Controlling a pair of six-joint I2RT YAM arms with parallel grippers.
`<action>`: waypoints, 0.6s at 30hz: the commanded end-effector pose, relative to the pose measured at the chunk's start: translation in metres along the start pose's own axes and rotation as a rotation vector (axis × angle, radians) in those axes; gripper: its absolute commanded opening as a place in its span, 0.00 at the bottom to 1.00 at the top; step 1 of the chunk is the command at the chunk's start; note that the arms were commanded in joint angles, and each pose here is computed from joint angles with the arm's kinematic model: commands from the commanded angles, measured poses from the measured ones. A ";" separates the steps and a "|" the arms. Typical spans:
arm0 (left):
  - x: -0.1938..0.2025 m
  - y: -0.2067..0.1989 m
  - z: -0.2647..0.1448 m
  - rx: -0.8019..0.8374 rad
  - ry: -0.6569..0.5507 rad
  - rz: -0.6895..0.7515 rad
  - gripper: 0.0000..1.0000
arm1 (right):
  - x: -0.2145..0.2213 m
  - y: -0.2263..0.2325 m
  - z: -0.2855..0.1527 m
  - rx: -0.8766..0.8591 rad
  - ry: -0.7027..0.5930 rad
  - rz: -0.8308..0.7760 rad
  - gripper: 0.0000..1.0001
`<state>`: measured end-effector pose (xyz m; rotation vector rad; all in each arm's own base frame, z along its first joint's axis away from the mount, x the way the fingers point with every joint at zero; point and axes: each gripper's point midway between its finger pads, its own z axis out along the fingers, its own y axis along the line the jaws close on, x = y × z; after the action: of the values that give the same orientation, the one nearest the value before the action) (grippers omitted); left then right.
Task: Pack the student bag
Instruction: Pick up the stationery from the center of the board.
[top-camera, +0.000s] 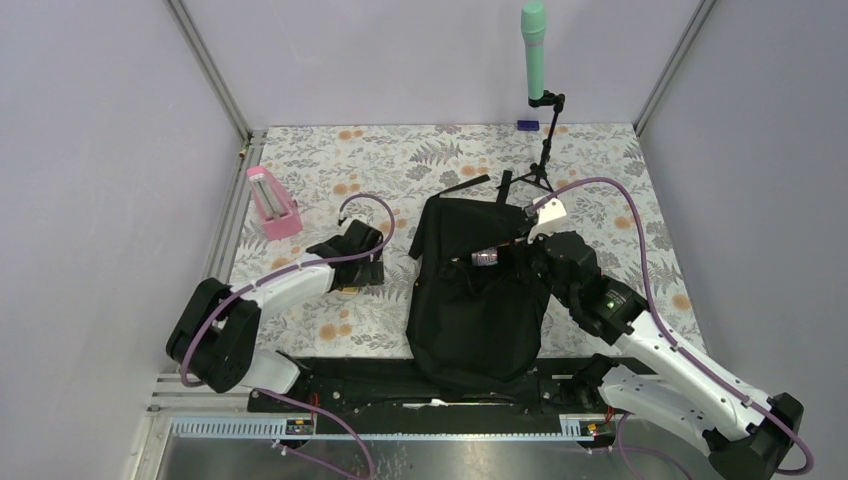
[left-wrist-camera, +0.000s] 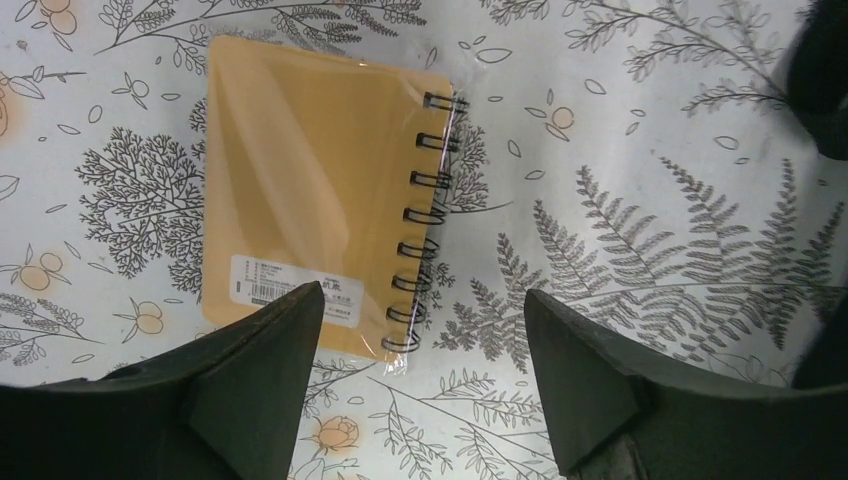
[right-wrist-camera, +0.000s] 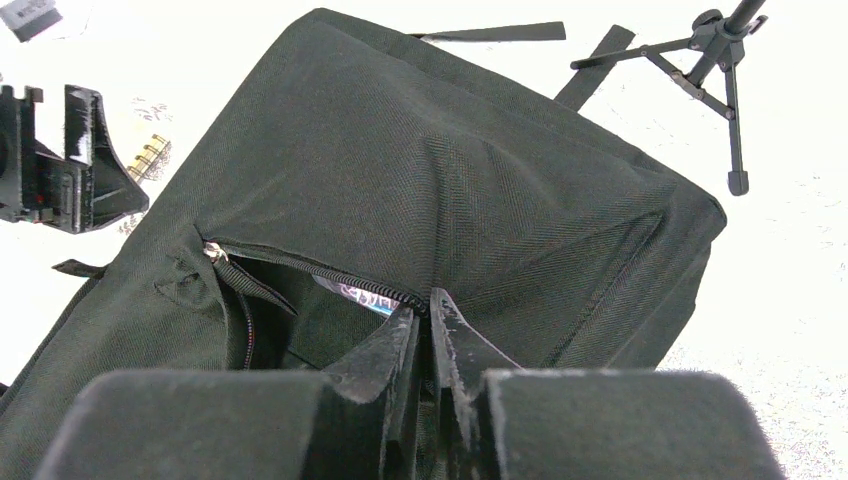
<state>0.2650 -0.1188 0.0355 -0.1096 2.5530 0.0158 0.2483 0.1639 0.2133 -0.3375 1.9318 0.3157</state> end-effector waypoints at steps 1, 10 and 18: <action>-0.013 0.002 0.004 -0.059 -0.010 0.029 0.71 | -0.038 0.003 -0.007 -0.010 -0.140 0.032 0.13; -0.006 -0.006 0.015 -0.095 0.028 0.067 0.54 | -0.039 0.002 -0.009 -0.009 -0.146 0.034 0.13; 0.006 -0.002 0.020 -0.133 0.055 0.075 0.29 | -0.038 0.001 -0.008 -0.001 -0.145 0.032 0.14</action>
<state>0.2698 -0.1180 0.0179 -0.0357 2.6091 0.2085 0.2470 0.1626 0.2181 -0.3308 1.9162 0.3226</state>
